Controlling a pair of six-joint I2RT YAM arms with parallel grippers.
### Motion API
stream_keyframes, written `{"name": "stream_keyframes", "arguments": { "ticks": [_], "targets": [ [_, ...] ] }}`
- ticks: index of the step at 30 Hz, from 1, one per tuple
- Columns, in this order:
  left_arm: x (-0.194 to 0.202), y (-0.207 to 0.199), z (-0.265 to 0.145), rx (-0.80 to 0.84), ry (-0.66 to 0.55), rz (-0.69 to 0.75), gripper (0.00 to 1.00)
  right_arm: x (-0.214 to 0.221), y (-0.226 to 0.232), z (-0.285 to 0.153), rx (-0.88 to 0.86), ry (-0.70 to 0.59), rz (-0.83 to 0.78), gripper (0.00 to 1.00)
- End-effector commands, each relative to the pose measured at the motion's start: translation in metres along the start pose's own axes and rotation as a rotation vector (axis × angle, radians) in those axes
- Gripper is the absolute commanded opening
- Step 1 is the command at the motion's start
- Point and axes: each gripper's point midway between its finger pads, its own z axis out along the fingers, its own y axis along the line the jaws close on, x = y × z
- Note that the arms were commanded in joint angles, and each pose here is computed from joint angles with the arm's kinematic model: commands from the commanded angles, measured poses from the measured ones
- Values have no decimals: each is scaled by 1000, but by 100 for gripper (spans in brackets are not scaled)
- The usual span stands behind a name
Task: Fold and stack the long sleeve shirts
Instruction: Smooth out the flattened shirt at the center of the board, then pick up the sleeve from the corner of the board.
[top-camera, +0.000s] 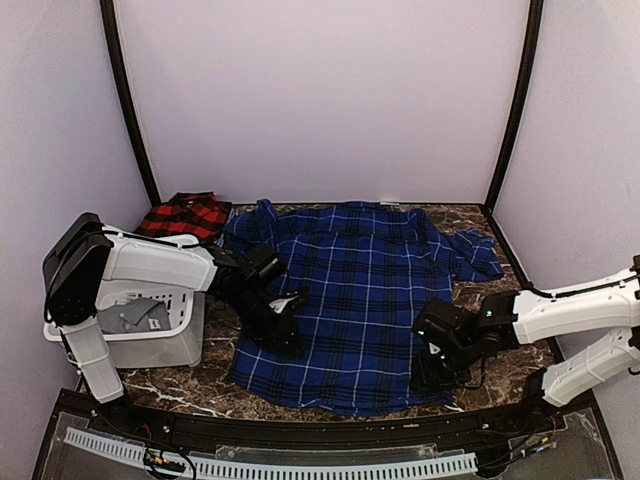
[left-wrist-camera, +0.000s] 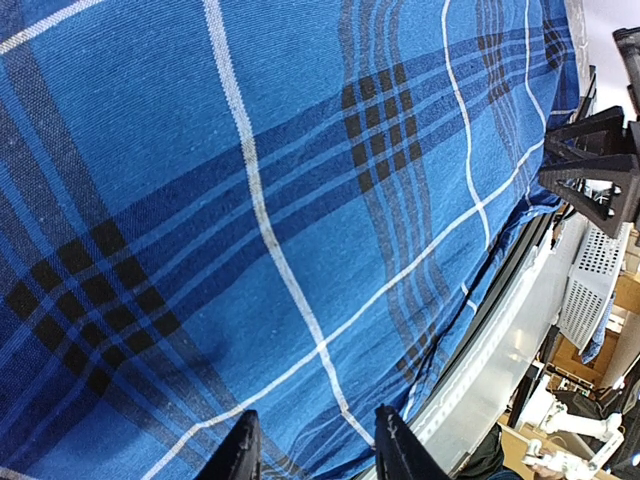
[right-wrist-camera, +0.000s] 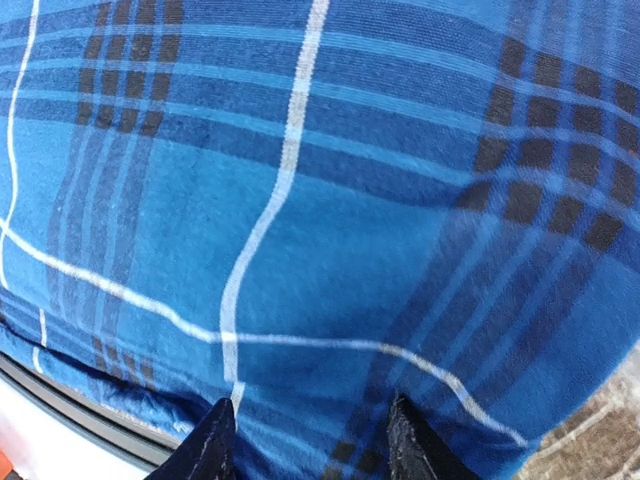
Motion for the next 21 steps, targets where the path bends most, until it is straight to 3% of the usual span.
{"name": "stream_keyframes", "arguments": {
  "ticks": [1,10,16,21],
  "targets": [
    [-12,-16,-17,4,-46,33,38,-36,21,-38,-46,-124,14,50],
    [-54,-45,-52,-19,-207,103,43,-151,36,-112,-148,-452,63,53],
    [-94,-72,-87,-20,-333,160,50,-229,10,-136,-79,-610,83,53],
    [-123,-75,-108,-14,-419,127,53,-294,-15,-140,-60,-684,111,53]
  ]
}}
